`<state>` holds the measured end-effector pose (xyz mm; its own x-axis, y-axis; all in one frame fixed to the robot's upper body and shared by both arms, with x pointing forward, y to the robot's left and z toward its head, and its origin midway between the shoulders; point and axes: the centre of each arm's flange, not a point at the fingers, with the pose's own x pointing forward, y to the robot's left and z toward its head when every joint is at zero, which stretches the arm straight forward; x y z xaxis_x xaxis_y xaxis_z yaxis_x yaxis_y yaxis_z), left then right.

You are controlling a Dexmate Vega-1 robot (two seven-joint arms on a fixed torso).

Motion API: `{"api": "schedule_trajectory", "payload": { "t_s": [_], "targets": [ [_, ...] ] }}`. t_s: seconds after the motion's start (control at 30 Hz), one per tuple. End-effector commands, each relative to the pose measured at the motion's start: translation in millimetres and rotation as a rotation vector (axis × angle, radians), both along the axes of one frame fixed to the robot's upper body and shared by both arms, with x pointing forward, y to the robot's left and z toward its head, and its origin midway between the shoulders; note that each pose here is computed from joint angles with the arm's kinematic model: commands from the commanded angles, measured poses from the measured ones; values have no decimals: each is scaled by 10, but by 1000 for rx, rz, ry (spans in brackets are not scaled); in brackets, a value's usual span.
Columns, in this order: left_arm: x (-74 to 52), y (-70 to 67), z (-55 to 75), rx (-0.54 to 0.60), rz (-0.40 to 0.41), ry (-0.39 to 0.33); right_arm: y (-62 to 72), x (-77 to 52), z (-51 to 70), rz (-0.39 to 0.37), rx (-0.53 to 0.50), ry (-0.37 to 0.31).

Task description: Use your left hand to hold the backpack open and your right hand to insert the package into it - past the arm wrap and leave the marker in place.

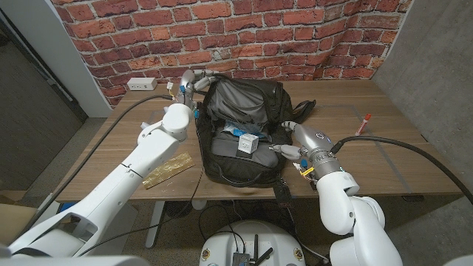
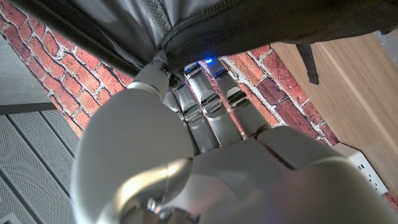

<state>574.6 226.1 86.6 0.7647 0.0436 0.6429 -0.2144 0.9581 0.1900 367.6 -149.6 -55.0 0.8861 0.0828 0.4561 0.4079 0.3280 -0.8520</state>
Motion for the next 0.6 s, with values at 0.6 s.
{"api": "schedule_trajectory", "payload": {
  "t_s": [0.6],
  "targets": [
    [-209,83,21,19,-25,72,-451,258,168,71,147,-75]
  ]
}}
